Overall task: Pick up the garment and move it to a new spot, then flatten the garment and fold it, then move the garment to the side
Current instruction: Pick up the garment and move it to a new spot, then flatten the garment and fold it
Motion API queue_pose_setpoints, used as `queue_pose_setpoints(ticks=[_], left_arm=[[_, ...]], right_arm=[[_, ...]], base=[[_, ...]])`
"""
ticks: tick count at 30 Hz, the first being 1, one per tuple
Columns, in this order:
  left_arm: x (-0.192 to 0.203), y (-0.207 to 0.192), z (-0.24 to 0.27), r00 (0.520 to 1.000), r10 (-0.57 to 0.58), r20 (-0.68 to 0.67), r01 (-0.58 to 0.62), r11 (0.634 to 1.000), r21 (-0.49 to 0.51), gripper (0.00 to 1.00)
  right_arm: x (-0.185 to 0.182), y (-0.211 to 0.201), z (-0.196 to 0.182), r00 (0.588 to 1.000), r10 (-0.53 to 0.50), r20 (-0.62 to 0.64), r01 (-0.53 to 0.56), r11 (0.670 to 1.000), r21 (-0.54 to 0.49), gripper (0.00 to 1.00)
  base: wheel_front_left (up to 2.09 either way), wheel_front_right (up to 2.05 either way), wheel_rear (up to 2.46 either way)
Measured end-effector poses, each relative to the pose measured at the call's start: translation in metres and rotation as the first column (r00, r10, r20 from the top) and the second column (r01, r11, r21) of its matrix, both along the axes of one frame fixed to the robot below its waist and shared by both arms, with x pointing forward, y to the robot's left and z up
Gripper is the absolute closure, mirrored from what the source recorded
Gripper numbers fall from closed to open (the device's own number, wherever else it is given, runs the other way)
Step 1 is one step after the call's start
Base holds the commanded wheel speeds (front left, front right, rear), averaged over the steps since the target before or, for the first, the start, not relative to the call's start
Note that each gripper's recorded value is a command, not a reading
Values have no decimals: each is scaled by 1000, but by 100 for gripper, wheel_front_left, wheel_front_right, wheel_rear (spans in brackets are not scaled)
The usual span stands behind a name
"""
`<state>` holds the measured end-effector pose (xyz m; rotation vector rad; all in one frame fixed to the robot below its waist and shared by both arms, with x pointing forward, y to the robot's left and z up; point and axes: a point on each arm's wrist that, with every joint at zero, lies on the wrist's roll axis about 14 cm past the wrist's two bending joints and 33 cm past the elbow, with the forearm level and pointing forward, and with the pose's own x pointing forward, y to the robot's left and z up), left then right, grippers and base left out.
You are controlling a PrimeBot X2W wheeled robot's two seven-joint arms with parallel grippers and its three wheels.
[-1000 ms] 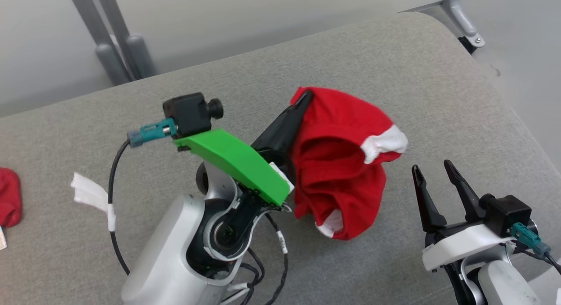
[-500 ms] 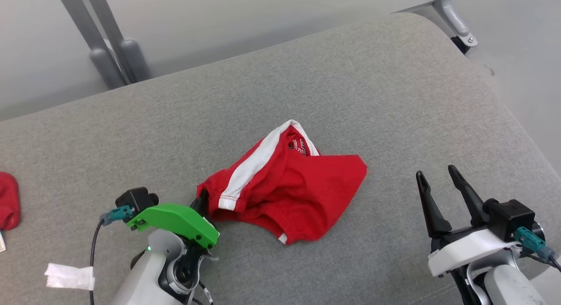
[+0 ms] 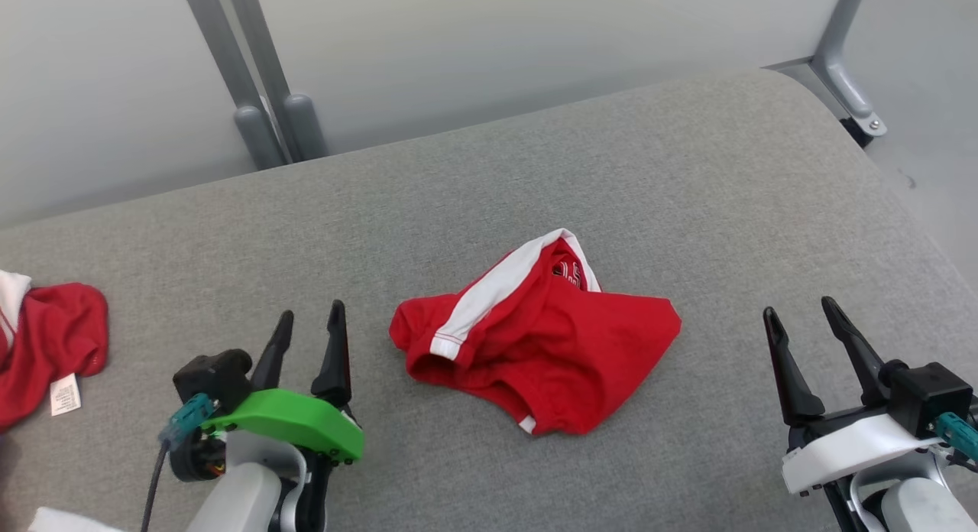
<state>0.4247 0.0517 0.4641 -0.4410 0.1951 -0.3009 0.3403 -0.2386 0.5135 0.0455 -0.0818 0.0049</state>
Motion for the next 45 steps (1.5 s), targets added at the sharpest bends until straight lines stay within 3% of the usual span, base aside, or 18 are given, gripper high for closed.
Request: queue_pose_setpoints(ticks=[2, 4, 12, 20, 39, 42, 45], left_arm=[[-4, 18, 23, 994, 47, 97, -49, 999, 22, 0], [-16, 33, 27, 988, 105, 111, -106, 994, 0, 0], [-66, 98, 24, 953, 239, 187, -267, 953, 144, 0], [-100, 122, 28, 939, 232, 254, -301, 911, 283, 0], [-105, 113, 26, 947, 198, 254, -268, 922, 279, 0], [-99, 93, 38, 948, 147, 283, -219, 946, 240, 0], [-95, 50, 44, 958, 39, 286, -92, 980, 177, 0]], right_arm=[[0, 1, 4, 1000, 7, 12, -7, 1000, -12, 0], [-1, 3, 7, 1000, 16, 22, -16, 999, -29, 0], [-7, 6, 11, 999, 34, 36, -31, 997, -70, 0], [-3, 16, 14, 997, 57, 50, -54, 996, -70, 0], [-4, 19, 11, 998, 55, 42, -53, 997, -64, 0], [-5, 18, 12, 998, 55, 43, -52, 997, -64, 0], [-6, 15, 15, 998, 47, 51, -44, 997, -69, 0]], base=[[0, 0, 0], [0, 0, 0], [0, 0, 0], [0, 0, 0], [0, 0, 0], [0, 0, 0], [0, 0, 0]])
